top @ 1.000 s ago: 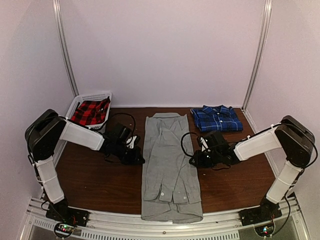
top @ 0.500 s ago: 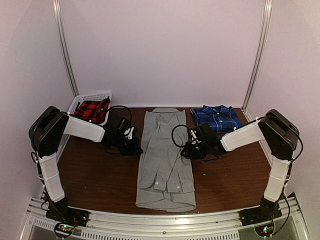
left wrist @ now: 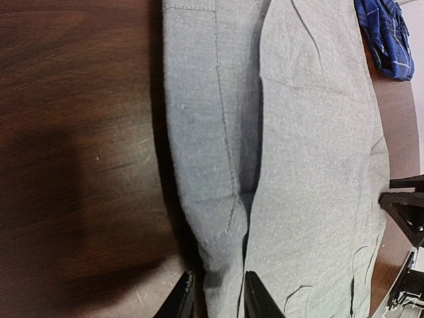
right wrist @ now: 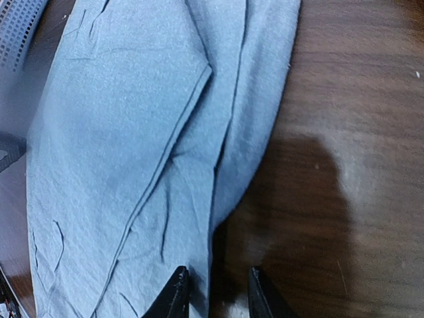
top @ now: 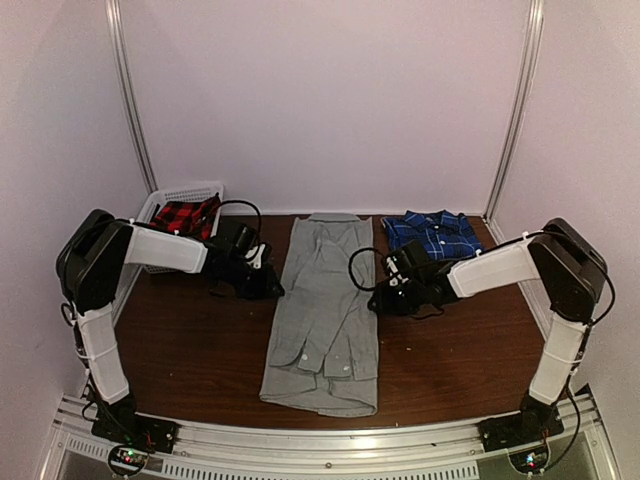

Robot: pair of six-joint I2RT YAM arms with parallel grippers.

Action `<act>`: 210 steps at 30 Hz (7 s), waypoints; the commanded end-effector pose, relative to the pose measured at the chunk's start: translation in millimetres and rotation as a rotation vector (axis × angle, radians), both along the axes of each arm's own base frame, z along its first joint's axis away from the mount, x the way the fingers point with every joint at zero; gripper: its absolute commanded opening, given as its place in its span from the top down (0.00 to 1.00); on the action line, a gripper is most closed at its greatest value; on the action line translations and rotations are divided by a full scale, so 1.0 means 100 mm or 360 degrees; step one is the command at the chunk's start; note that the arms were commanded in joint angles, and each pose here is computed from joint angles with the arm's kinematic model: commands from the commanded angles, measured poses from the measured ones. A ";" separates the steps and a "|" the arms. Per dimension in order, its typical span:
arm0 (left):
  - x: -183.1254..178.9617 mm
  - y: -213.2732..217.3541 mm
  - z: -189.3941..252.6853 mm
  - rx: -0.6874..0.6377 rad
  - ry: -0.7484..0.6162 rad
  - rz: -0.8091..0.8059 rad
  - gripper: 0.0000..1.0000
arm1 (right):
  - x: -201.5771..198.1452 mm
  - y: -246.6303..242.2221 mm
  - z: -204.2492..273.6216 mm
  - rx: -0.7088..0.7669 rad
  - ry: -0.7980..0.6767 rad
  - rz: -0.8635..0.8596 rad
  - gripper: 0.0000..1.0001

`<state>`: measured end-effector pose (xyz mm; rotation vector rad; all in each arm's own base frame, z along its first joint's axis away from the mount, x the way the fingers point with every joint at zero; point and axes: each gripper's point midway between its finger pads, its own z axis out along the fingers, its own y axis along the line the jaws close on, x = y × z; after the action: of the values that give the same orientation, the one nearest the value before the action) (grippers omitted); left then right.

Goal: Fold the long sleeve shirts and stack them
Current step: Adjust the rectangle-folded shirt at the center of the board, then pick up the rectangle-folded shirt from the center of the board, then fold the rectangle-folded shirt at the center of the board.

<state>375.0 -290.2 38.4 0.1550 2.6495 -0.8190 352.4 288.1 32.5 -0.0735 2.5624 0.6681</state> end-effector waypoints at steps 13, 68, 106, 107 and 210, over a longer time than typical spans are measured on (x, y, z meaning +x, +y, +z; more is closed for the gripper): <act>-0.87 -0.24 0.39 -0.0102 -0.0030 -0.0304 0.74 | -0.53 0.11 0.20 -0.0045 -0.0041 0.0067 0.73; -2.05 0.08 -0.19 0.0003 0.0291 -0.0359 0.72 | -2.07 0.08 -0.03 0.0238 0.0343 0.0274 0.68; -2.15 0.04 -0.06 -0.0201 0.0365 -0.0249 0.68 | -2.12 -0.15 0.04 0.0339 0.0323 0.0147 0.65; -2.13 0.05 -0.07 -0.0211 0.0370 -0.0253 0.67 | -2.10 -0.15 0.02 0.0353 0.0325 0.0138 0.65; -0.64 -0.16 0.30 -0.1180 0.0480 0.0307 1.00 | -0.05 0.34 0.33 0.0619 -0.0002 -0.0149 1.00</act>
<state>301.4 -297.7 44.0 -0.5408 2.4478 -1.7093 339.0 320.7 50.0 0.2116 2.4357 1.0874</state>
